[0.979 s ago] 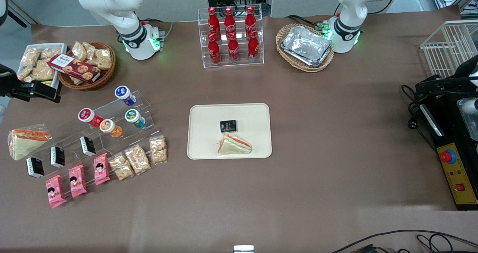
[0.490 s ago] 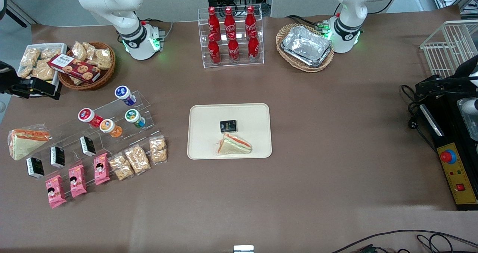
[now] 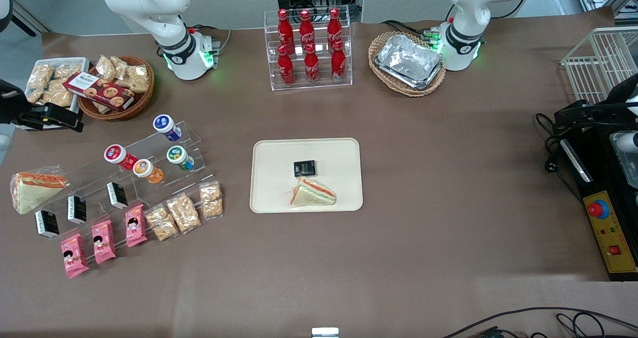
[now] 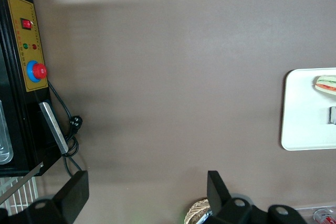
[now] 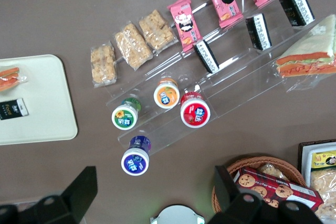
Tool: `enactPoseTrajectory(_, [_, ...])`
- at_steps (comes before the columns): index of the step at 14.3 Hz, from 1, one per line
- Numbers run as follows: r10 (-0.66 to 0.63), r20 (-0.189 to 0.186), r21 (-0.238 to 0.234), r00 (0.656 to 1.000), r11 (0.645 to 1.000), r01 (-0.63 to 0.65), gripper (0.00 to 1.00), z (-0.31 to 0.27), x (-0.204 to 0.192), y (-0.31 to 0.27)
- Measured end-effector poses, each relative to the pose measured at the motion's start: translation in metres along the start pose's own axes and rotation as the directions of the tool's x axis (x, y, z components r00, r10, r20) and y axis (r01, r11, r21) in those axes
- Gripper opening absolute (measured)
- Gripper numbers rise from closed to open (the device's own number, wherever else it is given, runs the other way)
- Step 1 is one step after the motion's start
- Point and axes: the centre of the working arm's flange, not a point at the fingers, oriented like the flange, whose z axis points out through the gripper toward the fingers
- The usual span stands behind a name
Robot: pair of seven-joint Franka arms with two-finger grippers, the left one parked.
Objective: Place green gum on tray
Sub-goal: 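Lower the right gripper onto the green-label bottle on the acrylic stand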
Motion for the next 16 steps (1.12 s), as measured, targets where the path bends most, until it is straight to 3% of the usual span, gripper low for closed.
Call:
enactPoseTrajectory(4, [-0.003,-0.040,0.017,0.999,1.000,0.003,1.00,0.025,-0.015,-0.002])
enactPoseTrajectory(8, [-0.030,-0.030,0.015,0.999,0.999,0.030,1.00,0.067,-0.028,-0.015])
enactPoseTrajectory(16, [-0.117,-0.076,0.001,0.990,0.993,0.118,1.00,0.179,-0.030,-0.060])
